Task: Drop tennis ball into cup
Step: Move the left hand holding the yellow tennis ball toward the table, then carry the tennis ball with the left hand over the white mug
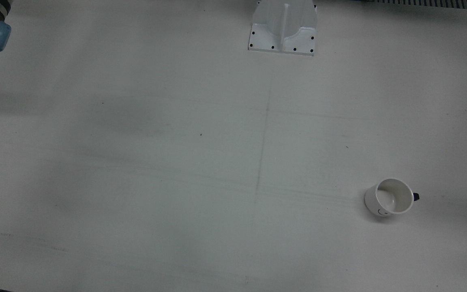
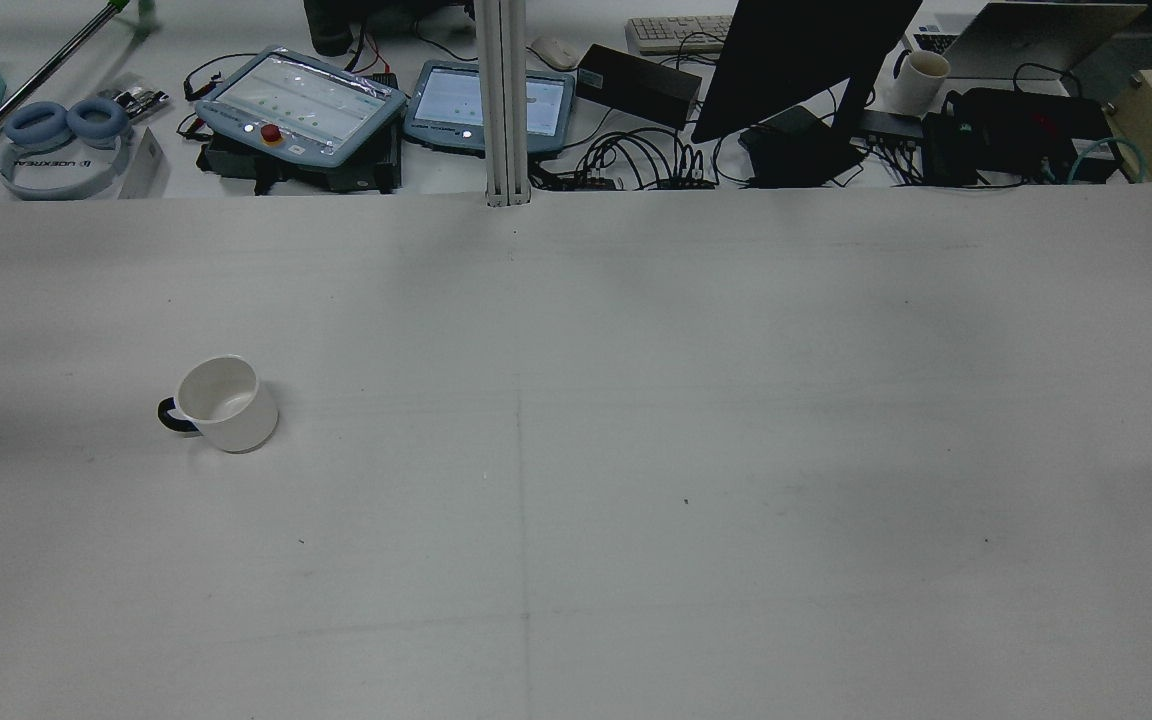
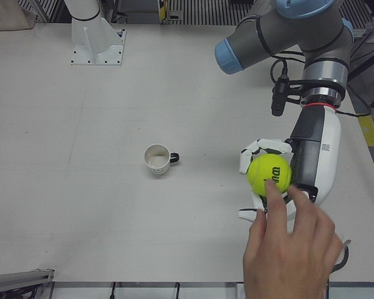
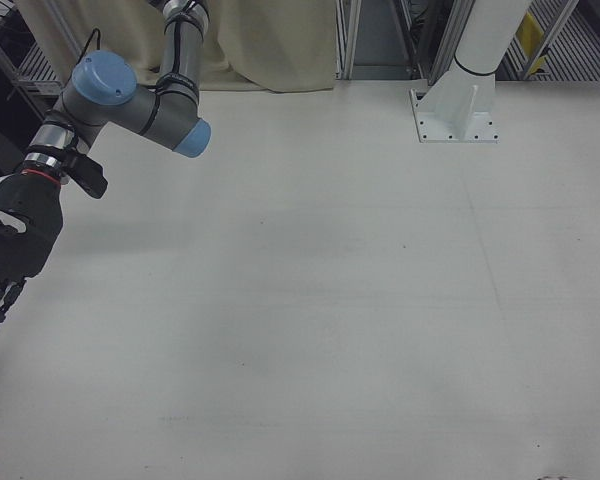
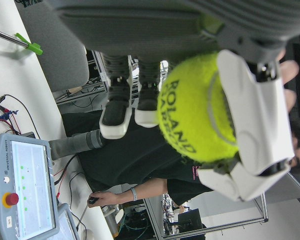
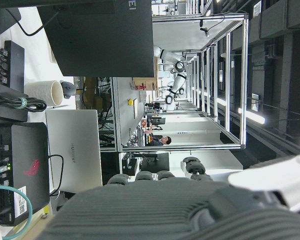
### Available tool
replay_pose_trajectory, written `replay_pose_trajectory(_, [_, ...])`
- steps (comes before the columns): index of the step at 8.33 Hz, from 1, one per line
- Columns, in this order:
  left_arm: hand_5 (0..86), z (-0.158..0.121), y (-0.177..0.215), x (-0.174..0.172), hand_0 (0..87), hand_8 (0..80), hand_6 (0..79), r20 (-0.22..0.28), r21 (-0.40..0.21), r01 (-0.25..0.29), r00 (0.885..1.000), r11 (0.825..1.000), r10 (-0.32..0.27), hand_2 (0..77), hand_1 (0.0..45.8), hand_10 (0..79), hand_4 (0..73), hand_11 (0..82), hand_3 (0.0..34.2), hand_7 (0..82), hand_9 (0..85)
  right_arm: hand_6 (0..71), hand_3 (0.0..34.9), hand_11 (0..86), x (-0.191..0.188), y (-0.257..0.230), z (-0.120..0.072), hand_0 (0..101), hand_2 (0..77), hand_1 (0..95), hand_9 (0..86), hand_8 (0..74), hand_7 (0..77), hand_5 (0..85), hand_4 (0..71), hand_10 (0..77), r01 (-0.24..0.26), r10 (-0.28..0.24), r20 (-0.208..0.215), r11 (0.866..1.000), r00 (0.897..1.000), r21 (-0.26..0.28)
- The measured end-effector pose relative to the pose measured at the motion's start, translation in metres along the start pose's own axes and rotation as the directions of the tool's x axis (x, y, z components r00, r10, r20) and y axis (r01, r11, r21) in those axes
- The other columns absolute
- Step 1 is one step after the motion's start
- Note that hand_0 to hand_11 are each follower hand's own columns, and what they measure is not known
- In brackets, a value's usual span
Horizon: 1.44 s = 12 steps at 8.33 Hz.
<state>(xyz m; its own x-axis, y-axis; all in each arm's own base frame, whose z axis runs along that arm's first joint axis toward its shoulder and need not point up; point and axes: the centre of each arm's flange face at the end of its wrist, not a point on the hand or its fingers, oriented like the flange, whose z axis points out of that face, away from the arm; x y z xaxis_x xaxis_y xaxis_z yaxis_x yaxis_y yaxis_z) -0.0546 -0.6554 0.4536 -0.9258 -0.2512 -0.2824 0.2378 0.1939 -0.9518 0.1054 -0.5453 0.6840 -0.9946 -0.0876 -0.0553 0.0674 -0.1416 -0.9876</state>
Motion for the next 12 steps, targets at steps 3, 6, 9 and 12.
replay_pose_trajectory(3, [19.6,-0.003,0.034,-0.030,49.4,51.3,50.2,0.036,-0.081,-0.008,0.999,0.997,0.011,48.0,16.9,42.5,44.2,60.0,0.0,57.8,70.4,0.0,0.0,0.5,0.000,0.000,0.000,0,0.5,0.5,0.0,0.0,0.0,0.0,0.0,0.0,0.000,0.000,0.000,1.000,1.000,0.000])
replay_pose_trajectory(6, [20.2,-0.002,0.092,-0.135,47.0,50.7,50.2,0.198,-0.196,0.030,0.980,0.980,0.010,48.5,12.5,41.5,43.6,57.3,0.0,57.8,69.3,0.0,0.0,0.5,0.000,0.000,0.000,0,0.5,0.5,0.0,0.0,0.0,0.0,0.0,0.0,0.000,0.000,0.000,1.000,1.000,0.001])
replay_pose_trajectory(9, [20.2,-0.023,0.077,-0.236,44.8,51.8,53.5,0.328,-0.225,0.067,0.944,0.972,0.011,46.4,10.4,43.1,40.4,60.5,0.0,57.3,69.8,0.0,0.0,0.5,0.000,-0.001,0.000,0,0.5,0.5,0.0,0.0,0.0,0.0,0.0,0.0,0.000,0.000,0.000,1.000,1.000,0.001])
replay_pose_trajectory(12, [18.5,-0.035,0.068,-0.274,43.3,50.7,53.5,0.369,-0.246,0.082,0.929,0.966,0.016,46.4,10.4,43.1,40.9,59.5,0.0,57.3,69.8,0.0,0.0,0.5,0.000,-0.001,0.000,0,0.5,0.5,0.0,0.0,0.0,0.0,0.0,0.0,0.000,0.000,0.000,1.000,1.000,0.001])
